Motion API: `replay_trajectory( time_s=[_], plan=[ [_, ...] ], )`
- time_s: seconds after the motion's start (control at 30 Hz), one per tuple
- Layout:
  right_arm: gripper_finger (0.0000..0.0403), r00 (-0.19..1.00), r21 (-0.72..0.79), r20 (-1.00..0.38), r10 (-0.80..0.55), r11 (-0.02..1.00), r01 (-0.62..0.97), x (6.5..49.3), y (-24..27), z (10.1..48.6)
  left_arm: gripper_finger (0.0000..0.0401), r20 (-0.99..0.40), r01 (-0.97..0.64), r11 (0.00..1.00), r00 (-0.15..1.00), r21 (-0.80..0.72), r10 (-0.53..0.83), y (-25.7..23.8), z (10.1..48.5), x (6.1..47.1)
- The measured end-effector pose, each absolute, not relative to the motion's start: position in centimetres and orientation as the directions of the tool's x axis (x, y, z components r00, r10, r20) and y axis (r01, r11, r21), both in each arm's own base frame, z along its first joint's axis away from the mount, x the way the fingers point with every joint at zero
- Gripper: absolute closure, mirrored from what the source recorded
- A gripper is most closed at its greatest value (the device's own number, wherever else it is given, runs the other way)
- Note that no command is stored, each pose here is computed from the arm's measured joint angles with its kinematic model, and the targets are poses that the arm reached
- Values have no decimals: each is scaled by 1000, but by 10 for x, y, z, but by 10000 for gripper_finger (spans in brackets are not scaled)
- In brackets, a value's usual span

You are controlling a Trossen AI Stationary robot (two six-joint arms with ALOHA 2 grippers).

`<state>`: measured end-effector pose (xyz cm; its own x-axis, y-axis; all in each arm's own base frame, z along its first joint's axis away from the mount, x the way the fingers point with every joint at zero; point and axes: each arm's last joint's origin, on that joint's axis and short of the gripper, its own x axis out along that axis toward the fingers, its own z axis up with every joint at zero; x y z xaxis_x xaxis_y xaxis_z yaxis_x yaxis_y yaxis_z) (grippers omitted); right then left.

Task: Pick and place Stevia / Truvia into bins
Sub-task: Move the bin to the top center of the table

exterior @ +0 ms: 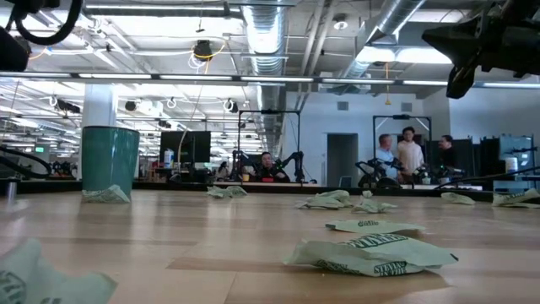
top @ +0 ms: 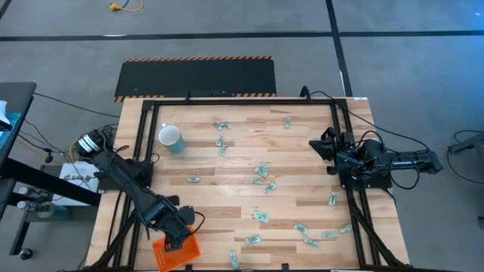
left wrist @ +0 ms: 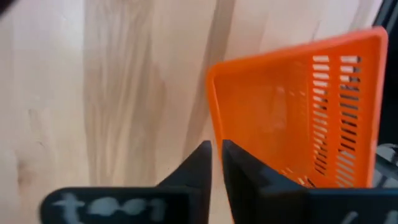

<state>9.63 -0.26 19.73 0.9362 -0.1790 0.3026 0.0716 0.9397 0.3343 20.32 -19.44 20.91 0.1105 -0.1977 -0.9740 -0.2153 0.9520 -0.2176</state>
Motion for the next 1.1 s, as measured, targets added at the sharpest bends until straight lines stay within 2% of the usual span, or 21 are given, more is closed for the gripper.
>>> replay_trajectory(
  time_s=[0.33, 0.47, 0.63, 0.87, 1.1],
  plan=[
    [403, 941, 333, 288, -179, 940, 77, 97, -3, 196, 242, -975, -245, 949, 149, -200, -167, -196, 209, 203],
    [403, 945, 331, 273, -178, 940, 82, 97, -3, 194, 209, -969, -229, 954, 197, -194, -149, -200, 210, 202],
    [403, 946, 330, 271, -178, 940, 83, 97, -3, 194, 197, -965, -208, 963, 235, -170, -119, -201, 208, 200],
    [403, 947, 330, 267, -178, 940, 84, 97, -3, 194, 197, -952, -205, 950, 244, -234, -182, -202, 192, 198],
    [403, 947, 330, 267, -178, 940, 84, 97, -3, 194, 197, -965, -242, 951, 225, -191, -136, -199, 179, 196]
  ],
)
